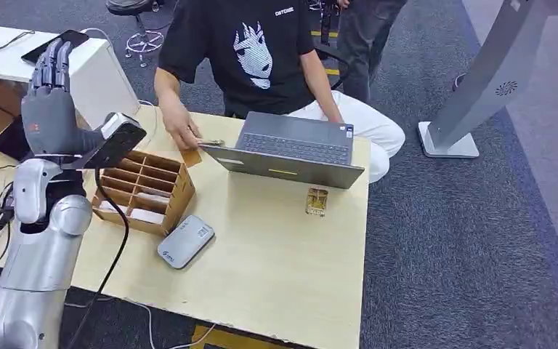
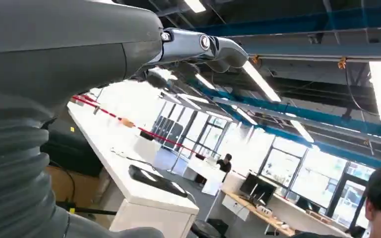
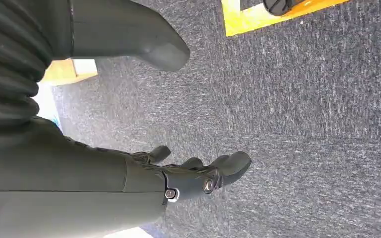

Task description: Pass the card to the sensor for recognition and then transmit it.

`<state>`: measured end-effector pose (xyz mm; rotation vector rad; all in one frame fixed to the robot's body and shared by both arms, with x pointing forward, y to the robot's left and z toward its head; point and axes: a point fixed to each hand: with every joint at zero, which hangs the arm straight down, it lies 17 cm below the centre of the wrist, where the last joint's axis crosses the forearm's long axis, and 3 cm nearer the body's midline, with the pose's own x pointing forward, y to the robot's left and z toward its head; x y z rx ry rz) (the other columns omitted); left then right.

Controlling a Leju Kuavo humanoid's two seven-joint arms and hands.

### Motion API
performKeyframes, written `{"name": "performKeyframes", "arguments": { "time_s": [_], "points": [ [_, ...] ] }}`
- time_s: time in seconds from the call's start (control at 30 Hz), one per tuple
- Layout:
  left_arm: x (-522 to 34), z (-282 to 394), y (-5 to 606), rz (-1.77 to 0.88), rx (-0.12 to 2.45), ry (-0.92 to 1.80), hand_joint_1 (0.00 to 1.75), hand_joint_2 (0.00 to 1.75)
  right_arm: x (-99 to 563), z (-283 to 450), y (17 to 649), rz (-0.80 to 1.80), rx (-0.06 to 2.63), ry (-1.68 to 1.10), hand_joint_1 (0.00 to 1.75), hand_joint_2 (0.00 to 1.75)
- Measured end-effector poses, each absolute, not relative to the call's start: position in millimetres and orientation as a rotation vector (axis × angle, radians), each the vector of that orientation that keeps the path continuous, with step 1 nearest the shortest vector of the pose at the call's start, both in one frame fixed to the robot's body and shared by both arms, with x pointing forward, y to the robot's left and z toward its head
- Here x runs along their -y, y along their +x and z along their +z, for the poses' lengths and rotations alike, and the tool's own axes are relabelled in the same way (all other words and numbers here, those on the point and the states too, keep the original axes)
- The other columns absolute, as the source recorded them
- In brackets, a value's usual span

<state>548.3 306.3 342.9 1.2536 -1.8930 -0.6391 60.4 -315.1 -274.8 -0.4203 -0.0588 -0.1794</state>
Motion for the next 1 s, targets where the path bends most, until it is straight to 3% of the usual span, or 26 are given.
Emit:
{"name": "performKeyframes", "arguments": {
  "time_s": [0.33,0.47,0.63,1.0],
  "points": [
    [-295,314,536,-0.681,1.891,1.197,0.0,1.75,315,-275,58,-0.197,0.05,-0.419,0.0,1.75],
    [-274,273,527,-0.811,1.845,0.979,0.0,1.75,313,-275,55,-0.252,0.04,-0.413,0.0,1.75],
    [-255,230,476,-0.97,1.836,0.846,0.0,1.75,309,-276,45,-0.325,0.013,-0.414,0.0,1.75],
    [-249,196,402,-1.239,1.782,0.888,0.0,1.75,303,-276,41,-0.39,0.007,-0.407,0.0,1.75]
  ]
}}
